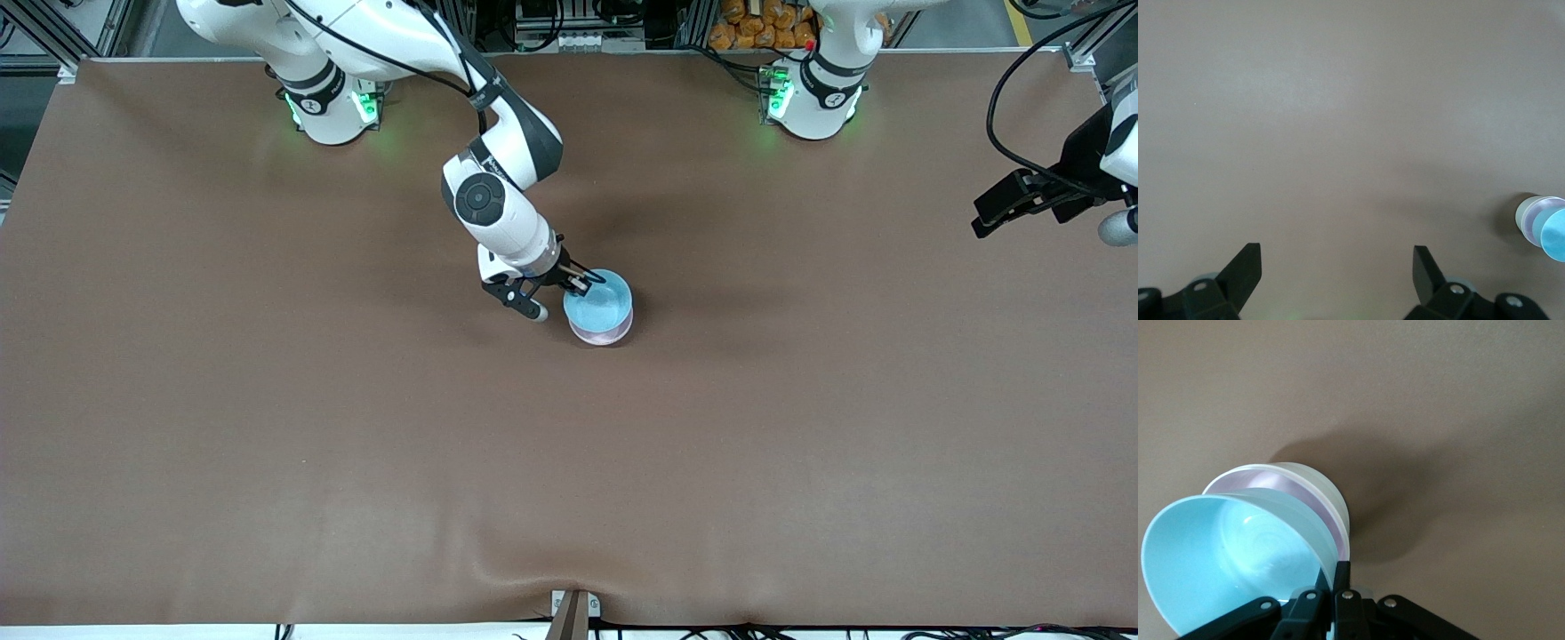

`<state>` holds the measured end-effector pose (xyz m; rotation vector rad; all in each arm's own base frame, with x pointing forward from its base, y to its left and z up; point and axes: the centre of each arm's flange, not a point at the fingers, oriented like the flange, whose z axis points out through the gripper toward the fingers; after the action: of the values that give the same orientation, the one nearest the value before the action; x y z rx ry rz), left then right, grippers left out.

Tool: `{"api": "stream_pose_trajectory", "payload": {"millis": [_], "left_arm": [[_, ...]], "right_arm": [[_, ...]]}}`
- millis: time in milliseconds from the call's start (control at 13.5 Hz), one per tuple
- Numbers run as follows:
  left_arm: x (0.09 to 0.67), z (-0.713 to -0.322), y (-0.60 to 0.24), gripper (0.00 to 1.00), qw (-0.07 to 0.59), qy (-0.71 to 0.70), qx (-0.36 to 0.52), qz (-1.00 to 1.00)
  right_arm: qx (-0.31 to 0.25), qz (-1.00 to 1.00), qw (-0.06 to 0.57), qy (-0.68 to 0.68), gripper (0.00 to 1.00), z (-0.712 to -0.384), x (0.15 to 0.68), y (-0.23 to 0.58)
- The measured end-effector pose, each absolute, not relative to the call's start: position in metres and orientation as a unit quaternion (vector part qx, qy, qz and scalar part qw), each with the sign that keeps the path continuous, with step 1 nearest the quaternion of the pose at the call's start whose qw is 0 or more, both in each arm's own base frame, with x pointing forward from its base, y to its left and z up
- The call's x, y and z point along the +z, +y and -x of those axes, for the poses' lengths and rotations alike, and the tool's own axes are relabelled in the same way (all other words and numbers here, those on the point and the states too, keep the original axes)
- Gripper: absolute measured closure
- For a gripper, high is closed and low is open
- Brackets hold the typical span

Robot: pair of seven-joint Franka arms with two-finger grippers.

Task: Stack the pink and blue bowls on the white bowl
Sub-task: 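Lower the blue bowl into the pink bowl and open the right gripper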

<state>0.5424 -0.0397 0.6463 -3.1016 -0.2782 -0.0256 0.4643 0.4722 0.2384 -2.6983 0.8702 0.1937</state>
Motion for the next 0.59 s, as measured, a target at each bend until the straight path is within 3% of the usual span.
{"api": "stream_pose_trajectory", "payload": {"millis": [443,591], "left_arm": [[0.6464,-0.5426,-0.0397,0.0,0.014,-0.089,-0.009,0.996],[0.6467,-0.5431,-0.0398,0.0,0.013,-0.089,-0.011,0.996]], "right_arm": [[0.063,0.938,0.154,0.304,0.96,-0.4653,0.2361,0.4726],[0.062,0.938,0.155,0.304,0.81,-0.4657,0.2364,0.4729]]}}
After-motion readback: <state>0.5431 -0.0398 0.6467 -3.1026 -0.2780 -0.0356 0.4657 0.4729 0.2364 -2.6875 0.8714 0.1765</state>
